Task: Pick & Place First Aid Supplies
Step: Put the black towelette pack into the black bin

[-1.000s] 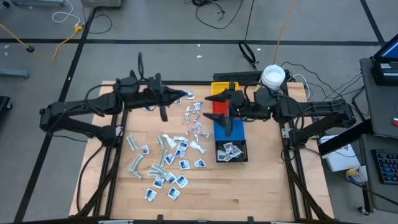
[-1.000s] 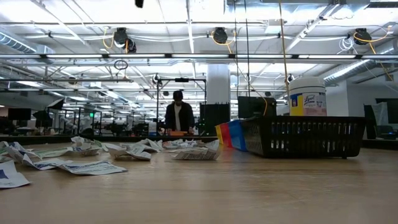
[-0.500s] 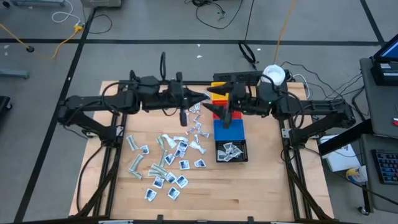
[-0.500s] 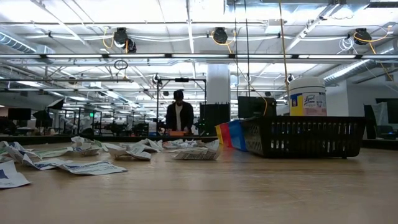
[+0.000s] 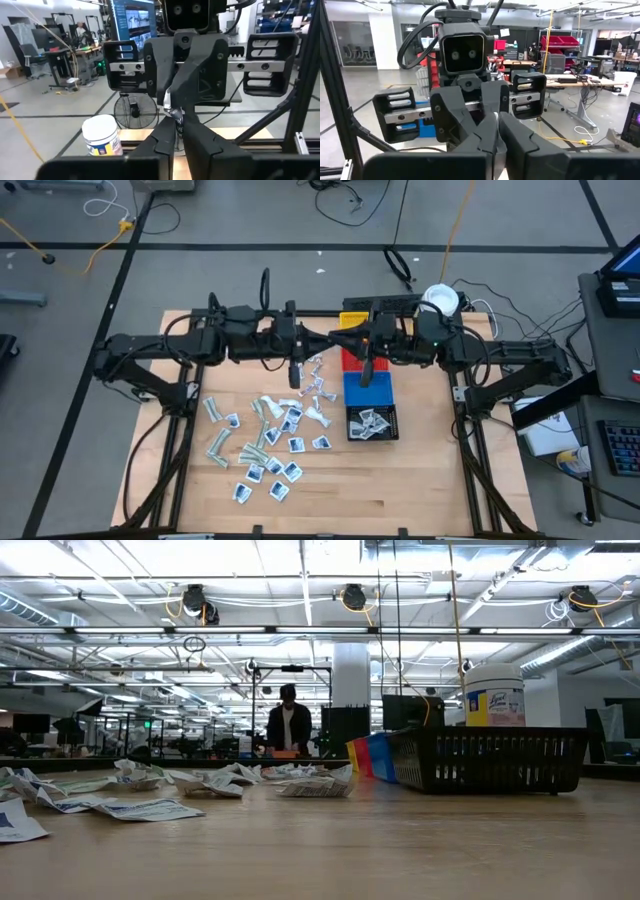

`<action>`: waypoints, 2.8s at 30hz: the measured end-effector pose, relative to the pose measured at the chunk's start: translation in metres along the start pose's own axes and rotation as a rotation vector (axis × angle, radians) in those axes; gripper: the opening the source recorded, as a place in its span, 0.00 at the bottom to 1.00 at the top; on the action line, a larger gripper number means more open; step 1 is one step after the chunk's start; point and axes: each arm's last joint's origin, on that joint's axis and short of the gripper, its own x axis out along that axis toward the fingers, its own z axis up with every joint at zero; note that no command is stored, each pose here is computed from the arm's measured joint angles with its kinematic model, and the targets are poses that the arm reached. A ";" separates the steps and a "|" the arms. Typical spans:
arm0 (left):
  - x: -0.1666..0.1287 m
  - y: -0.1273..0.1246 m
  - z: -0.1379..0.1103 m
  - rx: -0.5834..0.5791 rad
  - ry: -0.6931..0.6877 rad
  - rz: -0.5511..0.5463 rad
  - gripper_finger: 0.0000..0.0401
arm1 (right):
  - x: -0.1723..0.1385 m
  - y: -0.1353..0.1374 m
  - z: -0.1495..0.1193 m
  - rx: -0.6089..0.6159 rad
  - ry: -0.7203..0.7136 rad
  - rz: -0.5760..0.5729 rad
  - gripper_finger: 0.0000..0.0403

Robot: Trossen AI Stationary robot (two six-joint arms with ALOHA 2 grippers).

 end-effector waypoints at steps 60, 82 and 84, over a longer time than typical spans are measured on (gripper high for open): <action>-0.064 0.021 0.021 -0.235 0.099 -0.073 0.42 | -0.045 0.038 -0.243 0.066 1.406 0.027 0.00; -0.069 0.028 -0.001 -0.518 0.315 0.061 0.42 | -0.013 0.030 -0.164 0.221 0.767 0.124 0.76; -0.071 0.030 -0.007 -0.607 0.375 0.096 0.42 | -0.010 0.030 -0.147 0.220 0.623 0.153 0.77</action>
